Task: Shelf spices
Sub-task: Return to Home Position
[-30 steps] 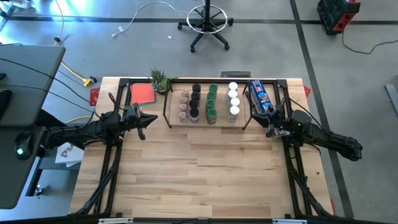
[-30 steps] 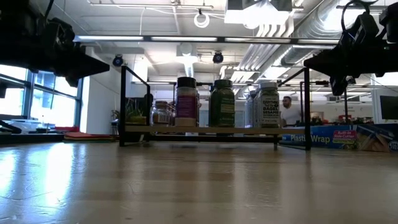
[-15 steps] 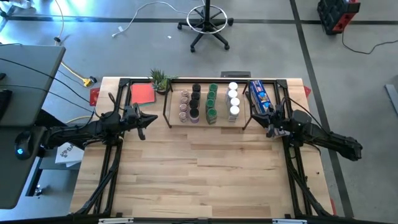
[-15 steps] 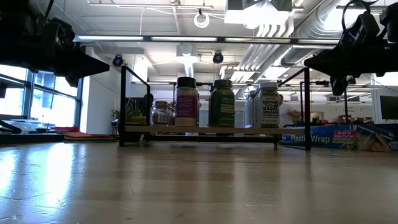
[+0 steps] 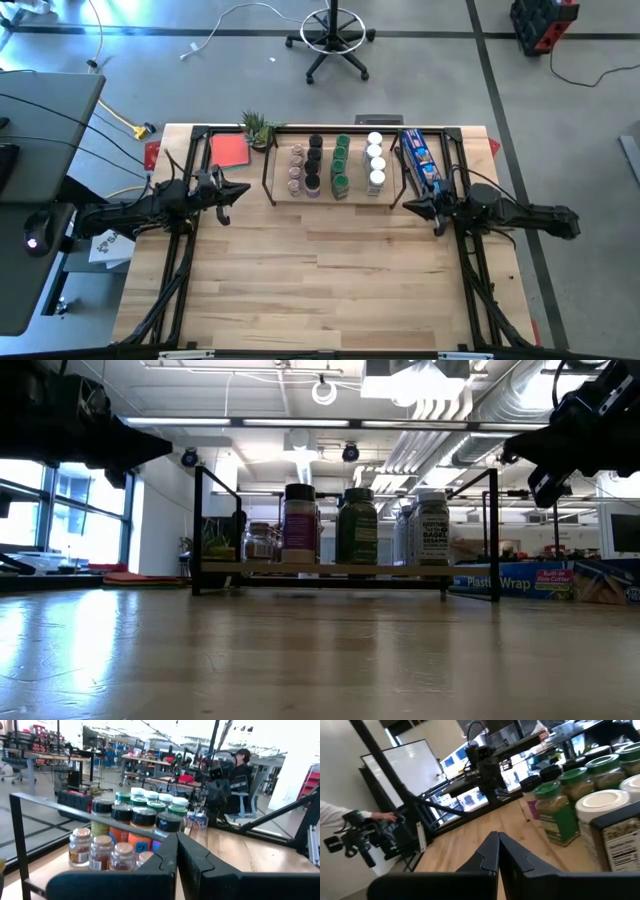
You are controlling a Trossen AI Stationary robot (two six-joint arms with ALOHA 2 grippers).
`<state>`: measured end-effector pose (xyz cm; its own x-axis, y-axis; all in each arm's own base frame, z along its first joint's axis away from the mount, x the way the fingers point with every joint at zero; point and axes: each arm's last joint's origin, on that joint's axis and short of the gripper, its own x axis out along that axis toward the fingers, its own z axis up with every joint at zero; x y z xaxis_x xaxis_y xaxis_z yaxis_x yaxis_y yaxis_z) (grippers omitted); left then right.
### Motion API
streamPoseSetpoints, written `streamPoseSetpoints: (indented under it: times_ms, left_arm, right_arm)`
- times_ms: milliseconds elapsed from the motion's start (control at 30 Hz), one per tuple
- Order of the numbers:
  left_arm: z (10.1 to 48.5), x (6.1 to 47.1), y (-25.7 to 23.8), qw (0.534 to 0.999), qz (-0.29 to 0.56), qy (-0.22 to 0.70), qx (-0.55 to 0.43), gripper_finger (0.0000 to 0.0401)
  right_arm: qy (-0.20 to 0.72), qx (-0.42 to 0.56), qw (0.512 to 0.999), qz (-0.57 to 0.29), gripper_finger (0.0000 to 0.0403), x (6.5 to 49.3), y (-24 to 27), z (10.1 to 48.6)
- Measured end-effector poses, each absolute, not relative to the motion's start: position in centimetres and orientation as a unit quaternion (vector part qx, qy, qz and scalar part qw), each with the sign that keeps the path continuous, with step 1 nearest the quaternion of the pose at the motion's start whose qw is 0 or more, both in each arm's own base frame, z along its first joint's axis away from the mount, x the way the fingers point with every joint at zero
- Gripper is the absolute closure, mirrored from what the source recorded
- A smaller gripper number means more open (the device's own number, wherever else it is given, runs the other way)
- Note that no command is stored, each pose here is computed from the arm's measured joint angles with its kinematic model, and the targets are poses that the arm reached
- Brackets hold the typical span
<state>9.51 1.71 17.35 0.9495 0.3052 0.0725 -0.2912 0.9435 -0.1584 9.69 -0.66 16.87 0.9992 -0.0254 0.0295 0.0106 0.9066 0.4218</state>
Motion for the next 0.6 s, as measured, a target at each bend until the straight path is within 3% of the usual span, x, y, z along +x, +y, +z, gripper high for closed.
streamPoseSetpoints:
  times_ms: [600]
  left_arm:
    - [17.03,9.56,1.72,0.985,0.153,-0.03,-0.072,0.04]
  right_arm:
    - [-0.013,0.187,0.982,-0.004,0.0403,9.74,-0.48,16.81]
